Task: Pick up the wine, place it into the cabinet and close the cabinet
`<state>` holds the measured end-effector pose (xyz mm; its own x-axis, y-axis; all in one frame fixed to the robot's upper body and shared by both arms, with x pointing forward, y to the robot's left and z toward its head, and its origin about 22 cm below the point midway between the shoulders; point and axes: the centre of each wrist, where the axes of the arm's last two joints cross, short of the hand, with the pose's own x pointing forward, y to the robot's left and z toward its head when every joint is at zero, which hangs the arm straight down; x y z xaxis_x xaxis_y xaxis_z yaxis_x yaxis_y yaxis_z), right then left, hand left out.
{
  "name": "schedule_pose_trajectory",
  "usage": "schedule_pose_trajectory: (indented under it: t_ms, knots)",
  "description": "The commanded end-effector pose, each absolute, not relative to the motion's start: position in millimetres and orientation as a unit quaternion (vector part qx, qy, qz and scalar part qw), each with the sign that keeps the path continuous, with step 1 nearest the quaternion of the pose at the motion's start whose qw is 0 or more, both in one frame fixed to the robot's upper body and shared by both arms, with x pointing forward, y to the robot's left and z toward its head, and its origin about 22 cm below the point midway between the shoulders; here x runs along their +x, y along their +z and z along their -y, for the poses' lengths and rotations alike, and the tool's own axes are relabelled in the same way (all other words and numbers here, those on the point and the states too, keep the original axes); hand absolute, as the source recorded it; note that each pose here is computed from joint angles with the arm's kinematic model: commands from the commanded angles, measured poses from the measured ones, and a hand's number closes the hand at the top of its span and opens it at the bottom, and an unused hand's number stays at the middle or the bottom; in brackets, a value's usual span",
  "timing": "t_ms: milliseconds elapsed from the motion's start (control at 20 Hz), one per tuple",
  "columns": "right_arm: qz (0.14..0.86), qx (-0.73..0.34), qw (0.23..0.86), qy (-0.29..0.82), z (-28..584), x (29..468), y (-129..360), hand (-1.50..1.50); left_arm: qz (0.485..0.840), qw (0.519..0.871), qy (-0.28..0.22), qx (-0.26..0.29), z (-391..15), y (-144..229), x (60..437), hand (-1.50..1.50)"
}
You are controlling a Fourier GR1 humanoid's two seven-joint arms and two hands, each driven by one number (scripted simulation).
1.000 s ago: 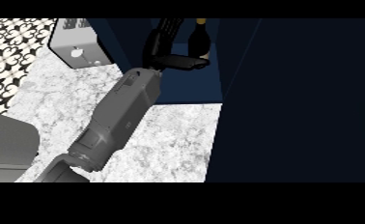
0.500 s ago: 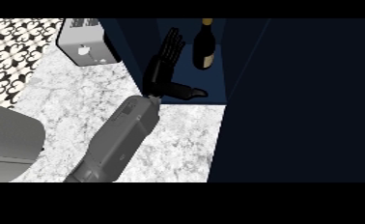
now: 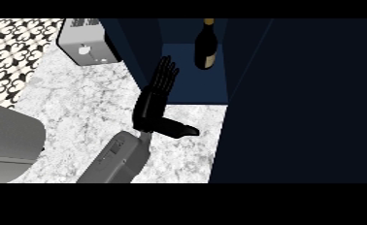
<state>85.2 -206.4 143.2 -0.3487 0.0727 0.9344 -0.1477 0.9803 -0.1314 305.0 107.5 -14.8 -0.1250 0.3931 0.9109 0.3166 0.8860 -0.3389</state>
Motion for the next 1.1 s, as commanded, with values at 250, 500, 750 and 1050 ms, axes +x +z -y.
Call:
schedule_pose_trajectory:
  t_ms: [250, 500, 750, 1050]
  knots:
    - [0.819, 0.068, 0.557, 0.123, 213.2, 65.8, 188.5, -1.50, 0.742, 0.616, 0.067, -0.254, -150.2, -13.0, 246.0, -1.50]
    - [0.807, 0.103, 0.561, 0.152, 209.8, 64.0, 188.9, -1.50, 0.756, 0.605, 0.068, -0.242, -178.8, -22.7, 236.4, -1.50]
    - [0.769, 0.174, 0.581, 0.202, 203.4, 58.0, 176.8, -1.50, 0.772, 0.593, 0.067, -0.217, -207.7, -21.1, 222.2, -1.50]
    - [0.755, 0.225, 0.551, 0.276, 197.0, 51.4, 182.3, 1.50, 0.783, 0.587, 0.067, -0.195, -259.3, -13.0, 217.2, -1.50]
